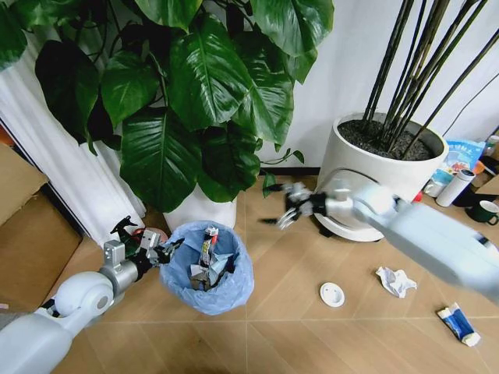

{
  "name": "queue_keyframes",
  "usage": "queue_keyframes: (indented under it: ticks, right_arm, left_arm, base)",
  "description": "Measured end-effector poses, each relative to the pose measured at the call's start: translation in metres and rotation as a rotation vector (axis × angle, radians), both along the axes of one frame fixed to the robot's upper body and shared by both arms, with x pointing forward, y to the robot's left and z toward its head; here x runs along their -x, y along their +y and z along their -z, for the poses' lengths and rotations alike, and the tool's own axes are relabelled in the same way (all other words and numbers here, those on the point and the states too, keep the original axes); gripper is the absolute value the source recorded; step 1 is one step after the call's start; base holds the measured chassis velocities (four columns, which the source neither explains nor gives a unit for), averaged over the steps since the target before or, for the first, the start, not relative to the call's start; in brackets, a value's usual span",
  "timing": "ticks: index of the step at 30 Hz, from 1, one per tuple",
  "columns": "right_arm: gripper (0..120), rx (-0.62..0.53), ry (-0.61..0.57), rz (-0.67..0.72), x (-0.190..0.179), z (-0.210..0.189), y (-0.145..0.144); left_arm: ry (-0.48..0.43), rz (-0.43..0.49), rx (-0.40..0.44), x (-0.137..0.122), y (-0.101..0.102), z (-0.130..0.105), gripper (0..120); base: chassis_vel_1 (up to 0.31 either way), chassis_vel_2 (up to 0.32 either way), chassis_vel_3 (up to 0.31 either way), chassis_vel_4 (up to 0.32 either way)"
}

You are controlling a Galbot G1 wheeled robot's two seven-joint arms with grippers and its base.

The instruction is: Pick up the trash bin and place the garbage on the floor into it.

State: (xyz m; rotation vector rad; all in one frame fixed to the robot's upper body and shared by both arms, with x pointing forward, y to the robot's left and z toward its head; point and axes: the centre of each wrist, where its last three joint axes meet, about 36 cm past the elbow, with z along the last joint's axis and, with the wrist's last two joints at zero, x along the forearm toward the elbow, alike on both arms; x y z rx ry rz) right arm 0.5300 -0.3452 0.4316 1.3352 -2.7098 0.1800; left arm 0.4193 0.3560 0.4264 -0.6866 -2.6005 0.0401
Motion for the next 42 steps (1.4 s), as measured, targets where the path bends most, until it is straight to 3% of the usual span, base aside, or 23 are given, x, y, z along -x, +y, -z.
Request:
queue_keyframes:
  ticks: [4, 12, 20, 28, 42]
  right_arm:
    - [100, -0.026, 0.114, 0.204, 0.056, 0.056, -0.022]
    - [100, 0.013, 0.198, 0.268, 0.113, 0.107, -0.034]
    - [100, 0.134, 0.24, 0.321, 0.17, 0.177, -0.049]
    - [100, 0.179, 0.299, 0.391, 0.177, 0.221, -0.055]
    - [100, 0.228, 0.38, 0.427, 0.181, 0.259, -0.055]
  left_arm:
    - [0.007, 0.005, 0.001, -0.001, -0.001, 0.003, 0]
    - [-0.004, 0.019, 0.009, -0.001, -0.006, 0.001, 0]
    - [-0.018, 0.029, 0.009, 0.0, -0.005, -0.004, 0]
    - [-0.014, 0.034, 0.008, 0.001, -0.006, -0.003, 0]
    - [-0.015, 0.034, 0.002, 0.004, -0.006, -0.007, 0]
  base:
    - [0.0, 0.0, 0.0, 0.0]
    - [0.0, 0.0, 0.0, 0.0]
    - [0.0, 0.0, 0.0, 0.0]
    - [0.0, 0.0, 0.0, 0.0]
    - [0.0, 0.0, 0.0, 0.0]
